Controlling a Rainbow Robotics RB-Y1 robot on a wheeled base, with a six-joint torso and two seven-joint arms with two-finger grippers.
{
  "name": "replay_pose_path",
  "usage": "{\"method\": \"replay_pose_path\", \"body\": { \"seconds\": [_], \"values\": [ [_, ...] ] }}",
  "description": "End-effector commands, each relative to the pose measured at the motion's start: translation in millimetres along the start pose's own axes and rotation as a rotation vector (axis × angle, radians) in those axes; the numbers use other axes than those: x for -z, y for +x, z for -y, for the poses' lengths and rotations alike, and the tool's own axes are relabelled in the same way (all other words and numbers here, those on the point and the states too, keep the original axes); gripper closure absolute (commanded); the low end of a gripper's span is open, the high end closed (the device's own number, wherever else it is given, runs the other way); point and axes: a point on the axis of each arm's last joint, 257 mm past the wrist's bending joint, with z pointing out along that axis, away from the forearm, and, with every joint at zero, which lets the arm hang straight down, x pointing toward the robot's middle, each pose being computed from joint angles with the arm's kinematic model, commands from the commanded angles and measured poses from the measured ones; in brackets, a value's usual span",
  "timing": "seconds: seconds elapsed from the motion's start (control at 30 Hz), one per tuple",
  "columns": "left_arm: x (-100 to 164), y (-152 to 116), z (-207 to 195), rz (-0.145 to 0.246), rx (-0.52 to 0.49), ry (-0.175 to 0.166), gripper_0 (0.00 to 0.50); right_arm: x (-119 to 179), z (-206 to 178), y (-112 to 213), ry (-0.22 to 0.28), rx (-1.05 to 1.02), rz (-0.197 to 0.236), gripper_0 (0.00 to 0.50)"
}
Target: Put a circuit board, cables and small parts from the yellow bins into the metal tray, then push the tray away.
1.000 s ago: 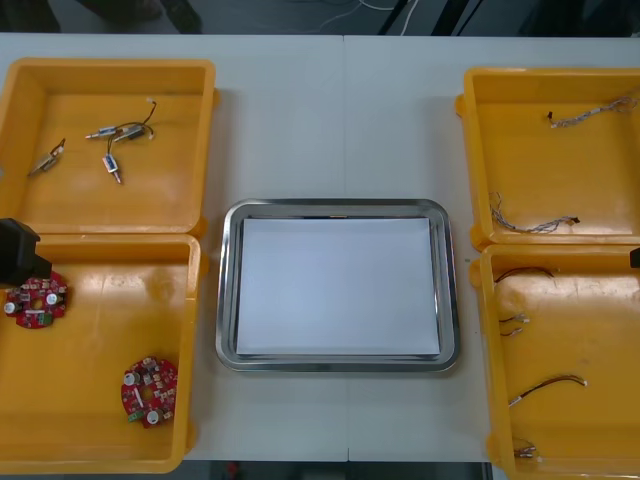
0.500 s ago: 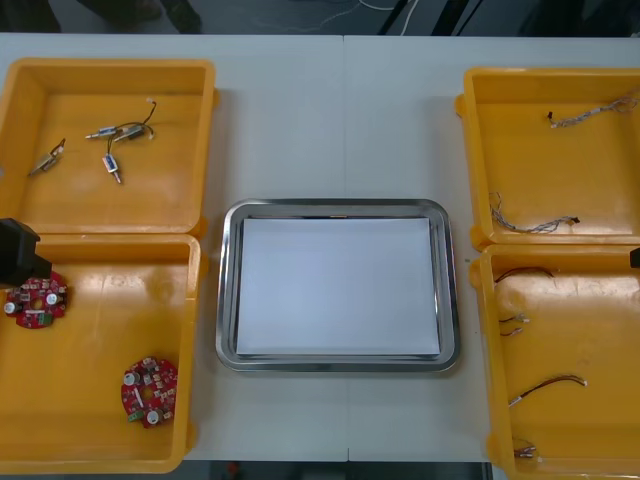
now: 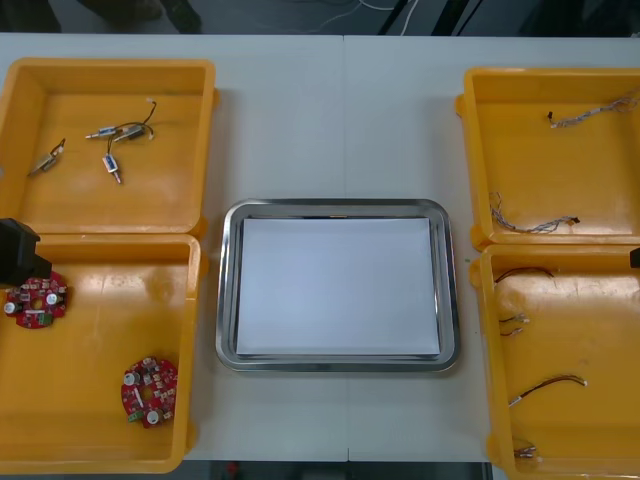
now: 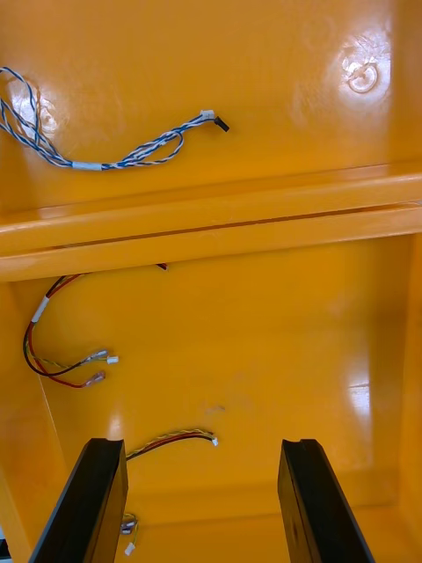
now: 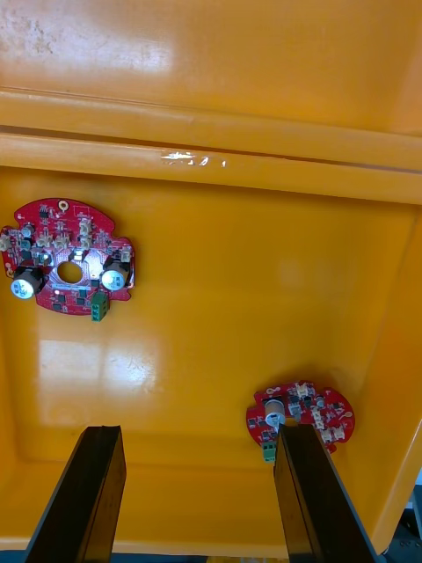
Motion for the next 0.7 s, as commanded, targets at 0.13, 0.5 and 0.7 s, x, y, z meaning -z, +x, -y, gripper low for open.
{"method": "replay_pose_path", "body": {
  "seconds": [0.13,0.5,0.7],
  "values": [
    [11.3,-4.3,-13.0,0.027,-0.088,-0.045,0.0,8.8,12.6,-3.1,0.033,0.024,0.012,0.0],
    [1.9,8.8,-9.9,-0.012,-0.095,-0.033,0.0,8.8,12.6,-3.1,0.033,0.024,0.012,0.0],
    [7.2,9.7,-4.7,-0.009,-0.139,-0.02,0.0,7.4,11.4,-2.7,0.026,0.017,0.013,0.0]
  ]
}}
